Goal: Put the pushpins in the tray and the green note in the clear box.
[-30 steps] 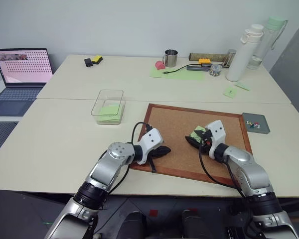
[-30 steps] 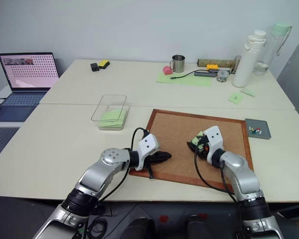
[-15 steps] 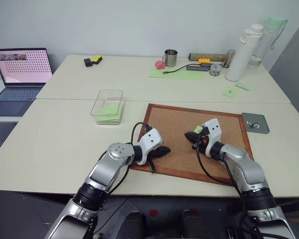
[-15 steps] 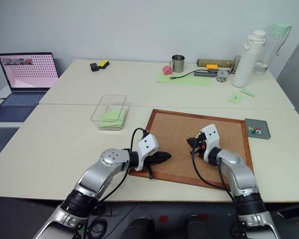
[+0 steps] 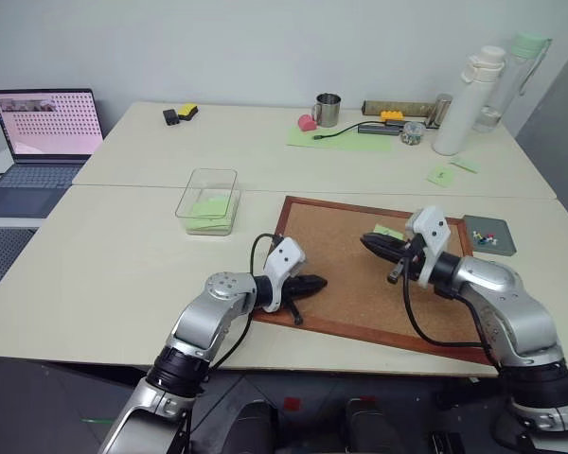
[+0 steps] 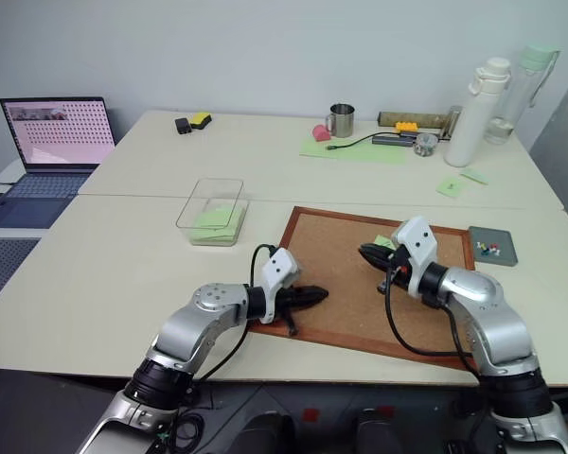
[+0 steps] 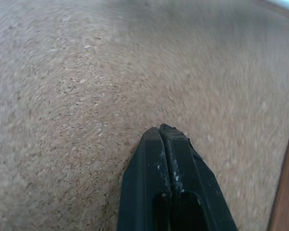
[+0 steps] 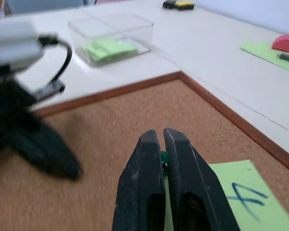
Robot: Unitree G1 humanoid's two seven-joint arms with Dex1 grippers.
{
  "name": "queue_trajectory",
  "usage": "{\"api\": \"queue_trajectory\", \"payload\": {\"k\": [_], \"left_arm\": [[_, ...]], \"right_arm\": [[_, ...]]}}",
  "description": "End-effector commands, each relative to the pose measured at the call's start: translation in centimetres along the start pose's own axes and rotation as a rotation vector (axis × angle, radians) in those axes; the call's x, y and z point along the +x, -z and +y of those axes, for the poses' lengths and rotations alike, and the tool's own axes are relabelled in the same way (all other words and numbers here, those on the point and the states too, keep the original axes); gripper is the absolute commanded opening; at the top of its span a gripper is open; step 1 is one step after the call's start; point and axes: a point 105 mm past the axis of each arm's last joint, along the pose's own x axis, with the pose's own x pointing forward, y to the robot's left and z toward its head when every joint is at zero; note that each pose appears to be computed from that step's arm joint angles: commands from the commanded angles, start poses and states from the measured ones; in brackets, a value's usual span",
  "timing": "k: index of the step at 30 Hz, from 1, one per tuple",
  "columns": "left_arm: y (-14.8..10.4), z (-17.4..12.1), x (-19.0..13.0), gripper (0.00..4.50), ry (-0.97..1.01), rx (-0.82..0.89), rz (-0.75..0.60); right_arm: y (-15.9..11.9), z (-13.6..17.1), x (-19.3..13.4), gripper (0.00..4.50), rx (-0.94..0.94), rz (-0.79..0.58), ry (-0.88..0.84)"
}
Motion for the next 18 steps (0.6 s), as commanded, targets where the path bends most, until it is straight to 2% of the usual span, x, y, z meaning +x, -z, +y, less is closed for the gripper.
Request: {"api": "queue_trajectory", "payload": {"k": [1,5,7,11,18], "left_arm": [[-6.6,-1.2,-0.6,0.93,0.126,-0.206,-0.247],[-8.5,-1.9,-0.8,1.77,0.215,-0.363,-0.307],[-8.4,-2.3,-0.7,2.11,0.235,-0.393,-0.293],[-6.6,-2.6,0.1,2.82,0.237,-0.504,-0.197],[-6.6,-4.5,0.2,2.82,0.348,-0.57,-0.168]], "right_arm": [[-0.8,0.4,-1.1,0.0,-0.281,0.048,-0.074],[-1.4,1.0,-1.8,0.0,-0.421,0.059,-0.138],[-1.8,1.1,-2.0,0.0,-0.494,0.061,-0.162],[-3.3,2.0,-2.3,0.0,-0.615,0.042,-0.229],[-5.5,3.2,-2.2,0.0,-0.739,-0.005,-0.301]]}}
